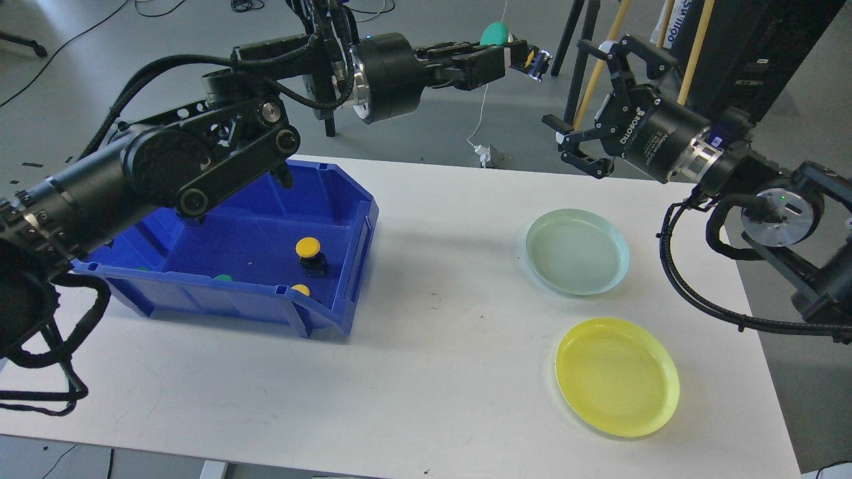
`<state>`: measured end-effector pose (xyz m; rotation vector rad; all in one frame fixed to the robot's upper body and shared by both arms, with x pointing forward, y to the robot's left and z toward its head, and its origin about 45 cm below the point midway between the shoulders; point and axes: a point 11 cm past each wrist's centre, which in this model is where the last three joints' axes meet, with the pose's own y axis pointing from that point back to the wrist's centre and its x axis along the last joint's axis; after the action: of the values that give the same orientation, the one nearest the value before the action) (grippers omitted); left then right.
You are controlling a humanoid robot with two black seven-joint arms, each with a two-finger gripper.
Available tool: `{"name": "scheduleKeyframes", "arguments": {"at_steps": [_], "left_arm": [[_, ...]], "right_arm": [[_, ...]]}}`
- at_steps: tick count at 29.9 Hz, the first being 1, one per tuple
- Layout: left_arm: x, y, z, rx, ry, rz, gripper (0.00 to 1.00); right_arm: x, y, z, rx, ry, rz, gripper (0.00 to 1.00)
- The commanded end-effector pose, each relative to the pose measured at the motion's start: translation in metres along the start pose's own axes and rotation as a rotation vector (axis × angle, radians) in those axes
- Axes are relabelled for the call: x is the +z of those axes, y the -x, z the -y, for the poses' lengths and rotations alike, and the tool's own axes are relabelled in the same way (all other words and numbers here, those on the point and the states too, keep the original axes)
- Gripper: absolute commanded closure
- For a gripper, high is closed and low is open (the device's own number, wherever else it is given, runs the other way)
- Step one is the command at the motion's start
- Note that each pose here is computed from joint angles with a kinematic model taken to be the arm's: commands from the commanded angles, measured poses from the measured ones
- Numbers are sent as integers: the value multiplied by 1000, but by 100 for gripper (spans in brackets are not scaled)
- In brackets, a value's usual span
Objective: Pass button and place on color plate
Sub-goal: 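Raise the button and bring the right gripper toward the left gripper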
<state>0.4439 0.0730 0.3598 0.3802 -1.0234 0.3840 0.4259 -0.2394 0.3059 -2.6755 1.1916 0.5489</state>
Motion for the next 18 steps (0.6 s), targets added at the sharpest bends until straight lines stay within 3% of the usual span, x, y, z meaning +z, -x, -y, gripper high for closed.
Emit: {"name": "scheduleKeyframes", "arguments": {"at_steps": [1, 18], "left_arm": [[2, 2, 3, -6, 3, 19, 74], [8, 5, 10, 2, 17, 18, 74]], "right_arm": [[-4, 5, 3, -15, -8, -5, 1], [0, 26, 26, -71, -16, 7, 3]]}}
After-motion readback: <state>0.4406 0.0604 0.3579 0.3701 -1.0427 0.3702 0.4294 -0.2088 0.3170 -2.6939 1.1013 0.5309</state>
